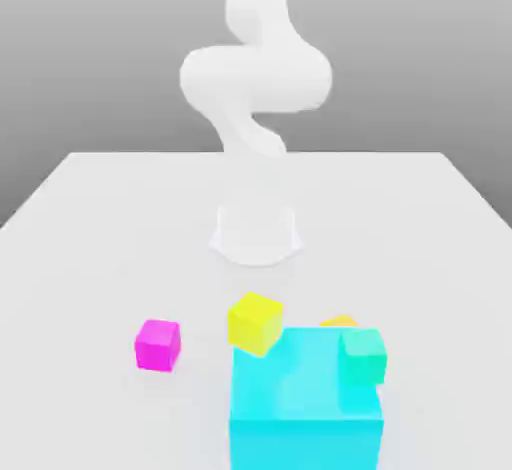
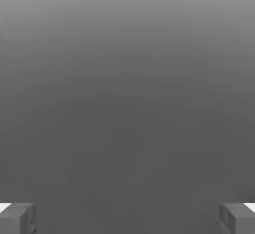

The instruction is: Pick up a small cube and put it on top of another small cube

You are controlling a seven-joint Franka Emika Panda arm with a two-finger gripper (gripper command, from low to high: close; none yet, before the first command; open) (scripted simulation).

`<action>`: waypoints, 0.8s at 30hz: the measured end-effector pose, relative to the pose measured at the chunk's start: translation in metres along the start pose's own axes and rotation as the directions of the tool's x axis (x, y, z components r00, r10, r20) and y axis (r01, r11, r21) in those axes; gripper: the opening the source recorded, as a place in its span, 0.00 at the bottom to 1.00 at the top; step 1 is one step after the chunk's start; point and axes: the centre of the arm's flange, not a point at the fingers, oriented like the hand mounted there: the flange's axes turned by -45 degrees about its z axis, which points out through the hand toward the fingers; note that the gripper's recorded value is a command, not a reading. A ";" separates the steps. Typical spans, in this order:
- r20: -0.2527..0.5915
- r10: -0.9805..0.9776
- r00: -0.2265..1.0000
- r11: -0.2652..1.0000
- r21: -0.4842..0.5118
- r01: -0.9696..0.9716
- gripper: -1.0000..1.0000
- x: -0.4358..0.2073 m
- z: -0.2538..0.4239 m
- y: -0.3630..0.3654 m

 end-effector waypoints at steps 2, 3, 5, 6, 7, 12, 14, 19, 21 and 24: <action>0.074 0.007 0.997 1.000 -0.024 -0.006 0.50 -0.016 0.052 0.015; 0.110 0.012 0.994 0.999 -0.034 -0.008 0.50 -0.026 0.076 0.024; 0.181 0.024 0.983 0.999 -0.052 -0.014 0.50 -0.051 0.121 0.040; 0.216 0.030 0.976 0.998 -0.059 -0.018 0.50 -0.065 0.142 0.048; 0.250 0.037 0.967 0.998 -0.066 -0.021 0.50 -0.080 0.162 0.056; 0.423 0.080 0.902 0.995 -0.089 -0.047 0.50 -0.175 0.246 0.095; 0.493 0.100 0.864 0.994 -0.093 -0.062 0.50 -0.223 0.272 0.107; 0.643 0.142 0.753 0.990 -0.091 -0.108 0.50 -0.346 0.314 0.124; 0.652 0.146 0.744 0.989 -0.092 -0.113 0.50 -0.364 0.326 0.125; 0.655 0.147 0.741 0.989 -0.094 -0.114 0.50 -0.383 0.344 0.126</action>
